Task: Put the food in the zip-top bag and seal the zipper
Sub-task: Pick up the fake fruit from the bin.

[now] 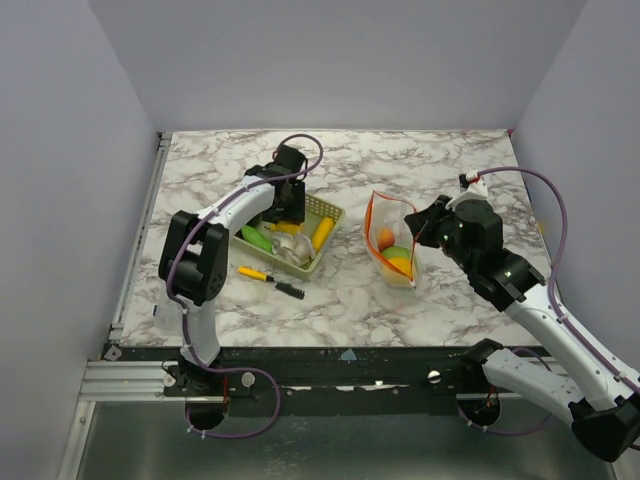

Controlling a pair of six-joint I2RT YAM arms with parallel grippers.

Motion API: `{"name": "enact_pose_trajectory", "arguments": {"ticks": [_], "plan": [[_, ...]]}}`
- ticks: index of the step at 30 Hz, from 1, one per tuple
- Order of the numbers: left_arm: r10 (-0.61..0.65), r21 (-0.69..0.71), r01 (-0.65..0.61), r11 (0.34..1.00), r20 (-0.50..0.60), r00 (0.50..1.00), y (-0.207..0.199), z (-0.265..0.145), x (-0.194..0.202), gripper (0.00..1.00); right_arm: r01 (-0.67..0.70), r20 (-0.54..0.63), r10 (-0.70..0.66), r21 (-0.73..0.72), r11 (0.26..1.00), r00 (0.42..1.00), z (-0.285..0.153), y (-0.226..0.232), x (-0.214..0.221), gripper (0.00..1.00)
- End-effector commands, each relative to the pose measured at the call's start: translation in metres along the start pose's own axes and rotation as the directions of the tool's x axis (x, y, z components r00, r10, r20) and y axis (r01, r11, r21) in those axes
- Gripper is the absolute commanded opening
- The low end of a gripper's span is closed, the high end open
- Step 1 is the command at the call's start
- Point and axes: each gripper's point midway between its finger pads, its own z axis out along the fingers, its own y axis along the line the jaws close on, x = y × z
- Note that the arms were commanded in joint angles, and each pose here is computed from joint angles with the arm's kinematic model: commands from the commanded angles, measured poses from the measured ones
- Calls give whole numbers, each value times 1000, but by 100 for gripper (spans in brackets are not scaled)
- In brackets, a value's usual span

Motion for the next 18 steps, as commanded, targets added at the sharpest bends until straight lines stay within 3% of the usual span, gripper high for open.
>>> {"name": "enact_pose_trajectory", "arguments": {"ticks": [1, 7, 11, 14, 18], "plan": [[-12, 77, 0, 997, 156, 988, -8, -56, -28, 14, -9, 4, 9, -14, 1000, 1000, -2, 2, 0, 1], [-29, 151, -14, 988, 278, 960, -12, -110, -46, 4, -8, -1, 8, -15, 1000, 1000, 0, 2, 2, 0], [-50, 312, -67, 948, 354, 934, -34, -157, -51, 4, -9, -6, 9, -17, 1000, 1000, 1, 4, 2, 1], [-71, 526, -170, 833, 408, 910, -68, -205, -45, 3, -5, -6, 5, -23, 1000, 1000, 2, 6, 1, 1], [-134, 751, -343, 565, 493, 859, -112, -277, -28, 3, -4, -8, 4, -31, 1000, 1000, 3, 8, 0, 1]]}}
